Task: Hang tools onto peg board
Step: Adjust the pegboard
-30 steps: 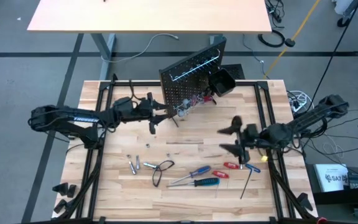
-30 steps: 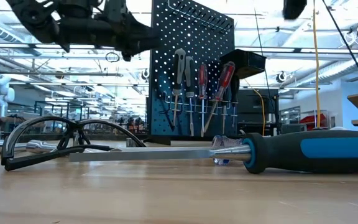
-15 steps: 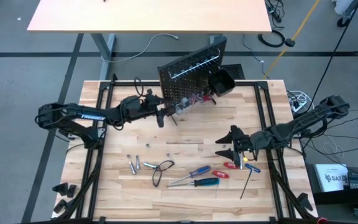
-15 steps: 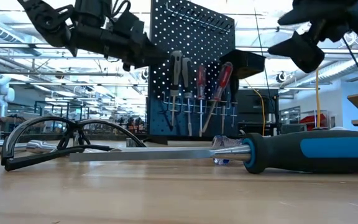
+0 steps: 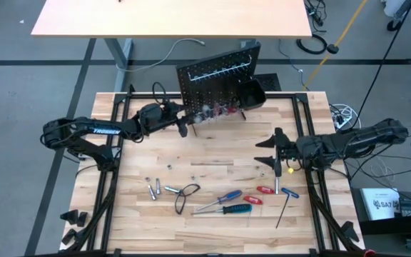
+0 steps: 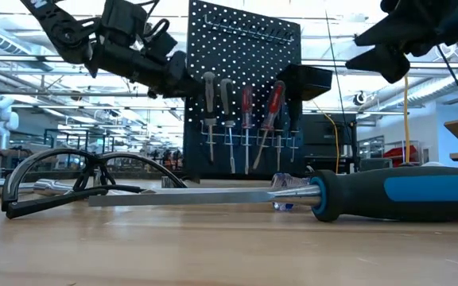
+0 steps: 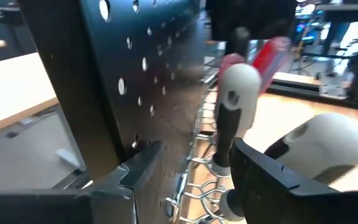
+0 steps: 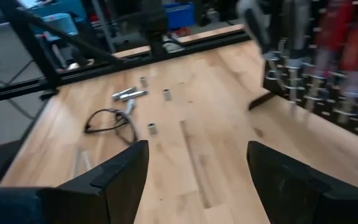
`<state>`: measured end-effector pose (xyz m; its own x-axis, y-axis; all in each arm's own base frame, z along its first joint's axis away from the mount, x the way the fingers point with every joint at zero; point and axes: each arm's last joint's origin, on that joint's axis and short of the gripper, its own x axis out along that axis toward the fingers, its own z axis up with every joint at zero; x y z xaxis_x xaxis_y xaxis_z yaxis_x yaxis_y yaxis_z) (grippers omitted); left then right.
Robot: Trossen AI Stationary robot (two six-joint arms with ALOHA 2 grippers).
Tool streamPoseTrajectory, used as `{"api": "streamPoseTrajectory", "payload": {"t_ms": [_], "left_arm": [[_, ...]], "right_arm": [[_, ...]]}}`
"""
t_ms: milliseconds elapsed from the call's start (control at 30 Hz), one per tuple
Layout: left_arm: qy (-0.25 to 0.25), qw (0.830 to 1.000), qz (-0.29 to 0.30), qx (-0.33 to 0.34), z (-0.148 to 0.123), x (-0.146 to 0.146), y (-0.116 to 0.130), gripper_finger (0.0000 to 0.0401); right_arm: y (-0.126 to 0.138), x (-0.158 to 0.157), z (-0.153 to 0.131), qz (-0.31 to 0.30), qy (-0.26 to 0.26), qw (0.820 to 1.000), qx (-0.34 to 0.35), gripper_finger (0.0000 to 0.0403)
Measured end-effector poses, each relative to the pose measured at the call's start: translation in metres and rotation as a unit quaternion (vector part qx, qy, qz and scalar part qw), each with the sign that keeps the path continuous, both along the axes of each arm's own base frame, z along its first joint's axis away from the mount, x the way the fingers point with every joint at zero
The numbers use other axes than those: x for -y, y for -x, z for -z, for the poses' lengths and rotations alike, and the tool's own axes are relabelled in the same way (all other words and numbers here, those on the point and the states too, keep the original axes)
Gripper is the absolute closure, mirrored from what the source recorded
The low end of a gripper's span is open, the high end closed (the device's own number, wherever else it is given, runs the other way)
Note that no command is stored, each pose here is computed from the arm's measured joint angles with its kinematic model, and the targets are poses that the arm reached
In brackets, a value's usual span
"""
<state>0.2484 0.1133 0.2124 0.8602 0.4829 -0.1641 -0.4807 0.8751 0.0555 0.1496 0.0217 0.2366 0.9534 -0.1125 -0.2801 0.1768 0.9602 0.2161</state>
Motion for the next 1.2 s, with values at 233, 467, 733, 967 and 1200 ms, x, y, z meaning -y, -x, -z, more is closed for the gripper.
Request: {"api": "streamPoseTrajectory", "payload": {"t_ms": [233, 467, 733, 967, 1200], "left_arm": [[0.006, 0.999, -0.034, -0.014, 0.003, -0.016, 0.008, 0.0216], [0.005, 0.999, -0.048, -0.023, 0.004, -0.026, 0.014, 0.0216], [0.006, 0.997, -0.077, -0.029, 0.005, -0.038, 0.023, 0.0216], [0.014, 0.996, -0.084, -0.040, 0.007, -0.042, 0.027, 0.0216], [-0.010, 0.996, -0.075, -0.050, -0.006, -0.036, 0.035, 0.0216]], "right_arm": [[0.004, 0.009, 0.000, 0.031, -0.006, 1.000, -0.003, 0.0140], [0.005, 0.012, 0.001, 0.048, -0.029, 0.998, -0.005, 0.0140], [0.005, 0.012, 0.002, 0.070, -0.045, 0.996, -0.007, 0.0140], [0.005, 0.013, 0.003, 0.084, -0.040, 0.996, -0.013, 0.0140], [0.004, 0.013, 0.004, 0.086, -0.055, 0.995, -0.015, 0.0140]]}}
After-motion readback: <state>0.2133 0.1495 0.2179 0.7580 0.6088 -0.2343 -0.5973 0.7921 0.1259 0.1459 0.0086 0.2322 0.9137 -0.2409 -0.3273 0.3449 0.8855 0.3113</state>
